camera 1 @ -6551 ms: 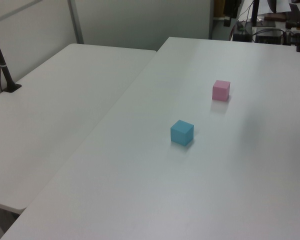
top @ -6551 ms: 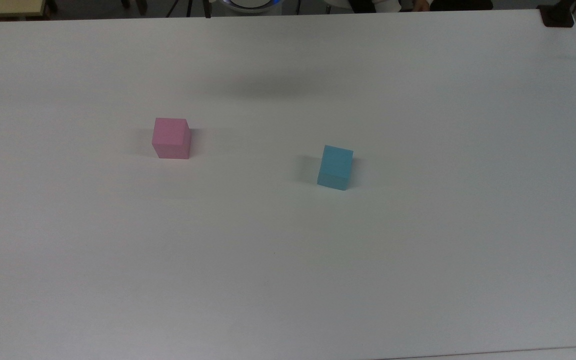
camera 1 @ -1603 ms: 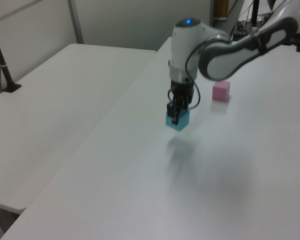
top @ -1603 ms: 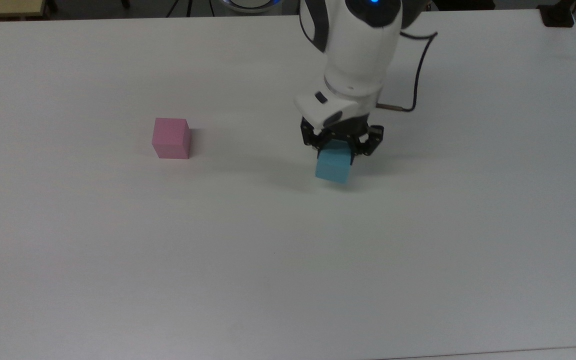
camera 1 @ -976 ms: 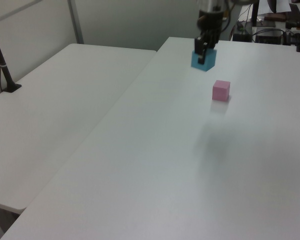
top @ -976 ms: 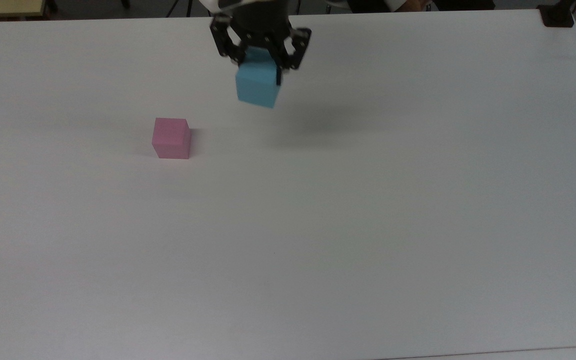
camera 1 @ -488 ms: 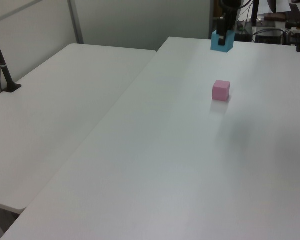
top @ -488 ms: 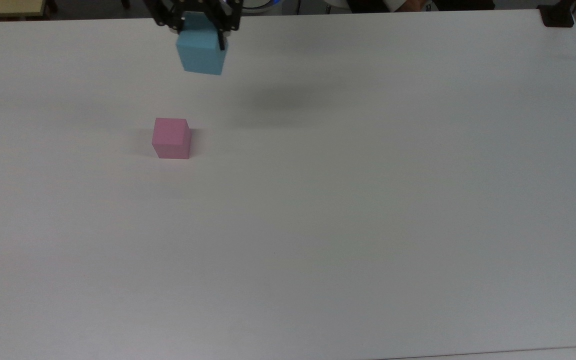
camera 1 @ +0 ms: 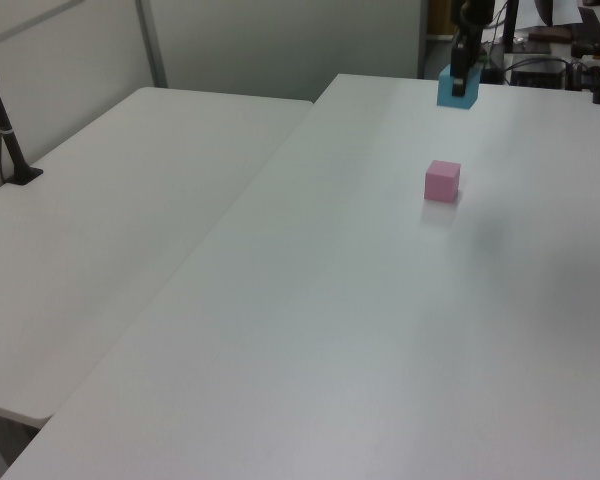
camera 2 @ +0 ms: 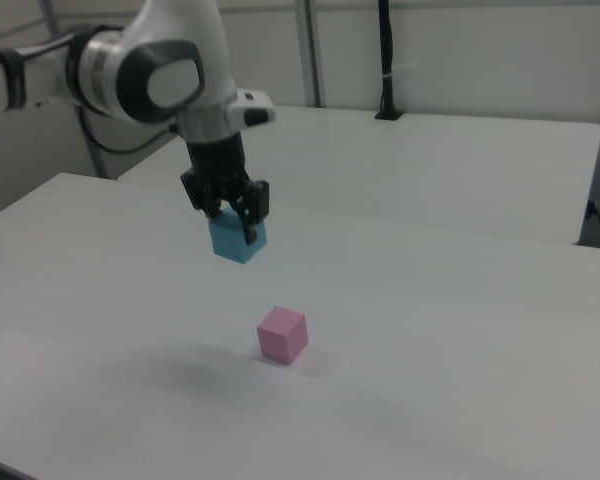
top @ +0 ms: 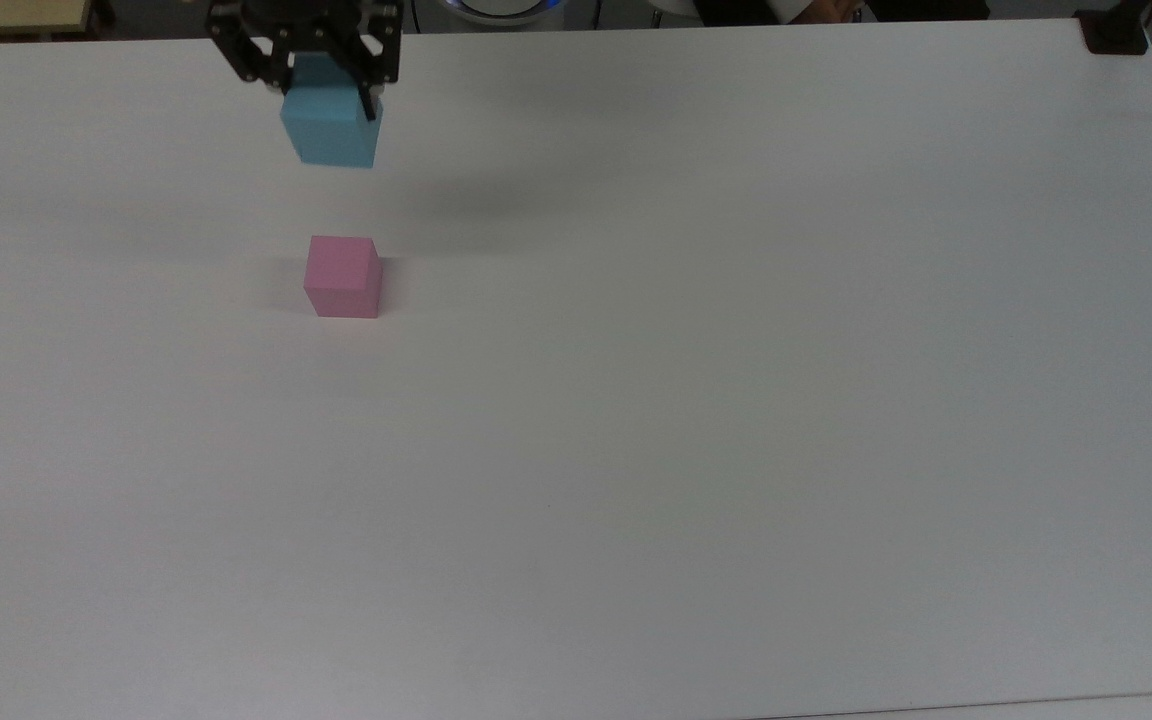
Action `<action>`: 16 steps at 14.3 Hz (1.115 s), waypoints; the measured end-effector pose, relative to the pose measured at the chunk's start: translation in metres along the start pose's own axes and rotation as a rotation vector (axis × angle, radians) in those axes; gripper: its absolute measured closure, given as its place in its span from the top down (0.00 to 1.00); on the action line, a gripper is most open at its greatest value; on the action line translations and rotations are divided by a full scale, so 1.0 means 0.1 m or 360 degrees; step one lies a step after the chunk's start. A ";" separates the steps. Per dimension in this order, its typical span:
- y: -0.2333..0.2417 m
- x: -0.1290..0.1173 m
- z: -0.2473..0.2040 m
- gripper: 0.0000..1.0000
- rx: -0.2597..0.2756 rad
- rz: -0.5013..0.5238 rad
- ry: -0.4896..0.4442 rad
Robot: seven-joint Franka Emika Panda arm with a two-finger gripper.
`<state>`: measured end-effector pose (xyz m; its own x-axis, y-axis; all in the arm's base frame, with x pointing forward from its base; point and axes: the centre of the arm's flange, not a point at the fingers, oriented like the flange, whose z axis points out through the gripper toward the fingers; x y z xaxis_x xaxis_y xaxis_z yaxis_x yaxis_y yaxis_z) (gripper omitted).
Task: Put blue cube on pink cube
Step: 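Lift the light-blue cube and carry it toward the pink cube, then lower the light-blue cube onto the top of the pink cube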
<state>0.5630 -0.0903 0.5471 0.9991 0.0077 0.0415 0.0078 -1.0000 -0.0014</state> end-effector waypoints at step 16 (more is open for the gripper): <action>0.36 0.17 1.29 0.58 -0.0103 0.0003 0.0018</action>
<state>0.5859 -0.1260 0.4193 0.9986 0.0065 0.0531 0.0031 -0.9980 0.0633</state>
